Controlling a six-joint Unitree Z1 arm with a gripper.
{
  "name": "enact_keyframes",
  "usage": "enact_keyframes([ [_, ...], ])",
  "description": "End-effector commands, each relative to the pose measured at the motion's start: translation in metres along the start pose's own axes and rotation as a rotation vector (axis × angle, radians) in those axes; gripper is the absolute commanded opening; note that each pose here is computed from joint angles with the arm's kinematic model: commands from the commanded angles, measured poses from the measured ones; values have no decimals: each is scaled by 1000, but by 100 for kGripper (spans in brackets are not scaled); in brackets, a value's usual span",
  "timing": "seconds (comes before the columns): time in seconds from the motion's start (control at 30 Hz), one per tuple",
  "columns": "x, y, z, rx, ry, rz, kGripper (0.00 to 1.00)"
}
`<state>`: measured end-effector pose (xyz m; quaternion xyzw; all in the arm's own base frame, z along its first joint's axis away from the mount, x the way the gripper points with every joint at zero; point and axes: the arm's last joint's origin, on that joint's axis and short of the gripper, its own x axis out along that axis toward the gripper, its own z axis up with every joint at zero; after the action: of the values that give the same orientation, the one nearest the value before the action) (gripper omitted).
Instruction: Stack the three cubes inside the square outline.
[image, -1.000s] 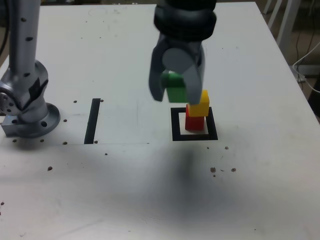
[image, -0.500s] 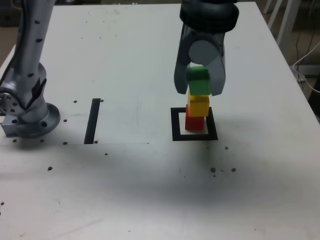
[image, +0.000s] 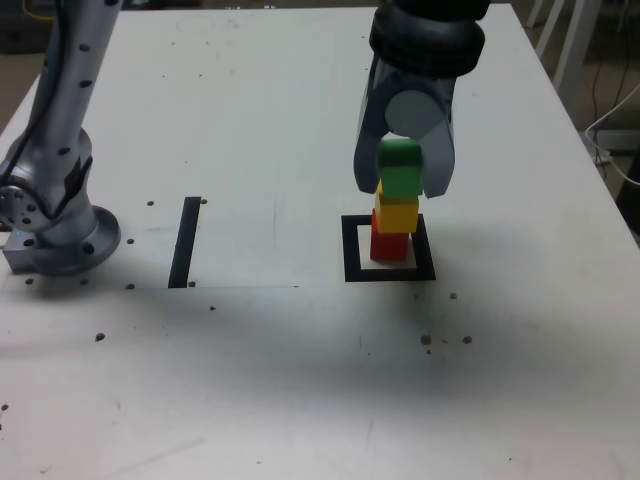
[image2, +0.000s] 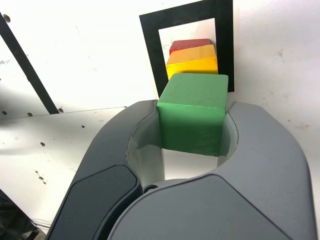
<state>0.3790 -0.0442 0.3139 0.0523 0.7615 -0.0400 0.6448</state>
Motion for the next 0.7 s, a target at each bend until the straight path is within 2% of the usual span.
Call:
enact_keyframes([
  [0.0,2,1,-2,1,35,-3,28],
  [0.23,5,1,-1,0,48,-8,28],
  [0.3,7,1,0,0,52,-8,31],
  [0.37,8,1,0,1,56,-8,43],
  [0.53,11,1,2,7,63,-9,82],
  [0.6,12,2,2,9,66,-10,87],
  [0.67,13,2,2,8,70,-12,88],
])
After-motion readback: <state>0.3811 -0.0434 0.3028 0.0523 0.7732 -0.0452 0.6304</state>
